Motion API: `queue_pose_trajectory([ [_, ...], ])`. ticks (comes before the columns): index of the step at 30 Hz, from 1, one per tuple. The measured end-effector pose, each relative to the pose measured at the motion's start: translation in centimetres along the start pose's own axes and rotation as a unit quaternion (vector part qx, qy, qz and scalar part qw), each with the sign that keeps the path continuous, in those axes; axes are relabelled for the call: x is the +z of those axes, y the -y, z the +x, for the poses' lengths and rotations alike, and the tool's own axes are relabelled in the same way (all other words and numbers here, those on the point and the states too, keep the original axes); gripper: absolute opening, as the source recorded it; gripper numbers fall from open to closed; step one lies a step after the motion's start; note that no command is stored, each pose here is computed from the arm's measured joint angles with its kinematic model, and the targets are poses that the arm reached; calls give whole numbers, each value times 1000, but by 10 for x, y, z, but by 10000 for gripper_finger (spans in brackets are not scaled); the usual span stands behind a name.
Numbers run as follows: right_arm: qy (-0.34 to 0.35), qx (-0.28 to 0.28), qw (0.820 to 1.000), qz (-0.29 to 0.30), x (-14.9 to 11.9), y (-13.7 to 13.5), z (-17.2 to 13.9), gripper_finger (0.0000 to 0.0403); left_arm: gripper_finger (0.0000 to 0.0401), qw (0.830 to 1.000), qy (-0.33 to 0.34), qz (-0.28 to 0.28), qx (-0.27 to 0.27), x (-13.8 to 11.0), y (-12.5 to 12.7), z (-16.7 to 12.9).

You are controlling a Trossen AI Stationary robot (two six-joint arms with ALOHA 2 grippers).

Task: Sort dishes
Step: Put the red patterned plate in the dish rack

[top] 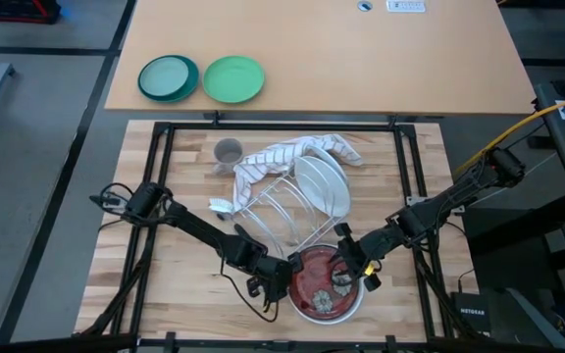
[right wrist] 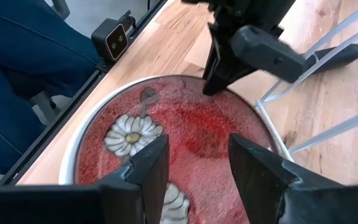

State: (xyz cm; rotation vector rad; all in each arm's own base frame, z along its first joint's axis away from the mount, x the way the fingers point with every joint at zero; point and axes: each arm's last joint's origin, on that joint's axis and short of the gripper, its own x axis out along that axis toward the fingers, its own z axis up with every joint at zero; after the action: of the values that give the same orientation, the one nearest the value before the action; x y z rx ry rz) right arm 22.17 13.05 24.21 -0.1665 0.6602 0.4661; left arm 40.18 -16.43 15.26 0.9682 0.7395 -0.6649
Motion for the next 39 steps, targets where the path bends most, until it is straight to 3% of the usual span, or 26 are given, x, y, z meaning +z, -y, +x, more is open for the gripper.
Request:
queue_pose_trajectory([
  [6, -1, -1, 1000, 0, 0, 0, 0, 170, 79, 998, 4, 54, 9, 1, 0, 4],
  [15, -1, 0, 1000, 0, 0, 0, 0, 170, 10, 997, 11, 73, 9, 7, 5, 3],
  [29, -4, 17, 1000, 0, -1, -1, 0, 170, 3, 997, 25, 76, 8, 25, 12, -1],
  [39, -9, 18, 1000, 21, -2, -1, 0, 170, 1, 998, 37, 48, 16, 35, 9, -5],
])
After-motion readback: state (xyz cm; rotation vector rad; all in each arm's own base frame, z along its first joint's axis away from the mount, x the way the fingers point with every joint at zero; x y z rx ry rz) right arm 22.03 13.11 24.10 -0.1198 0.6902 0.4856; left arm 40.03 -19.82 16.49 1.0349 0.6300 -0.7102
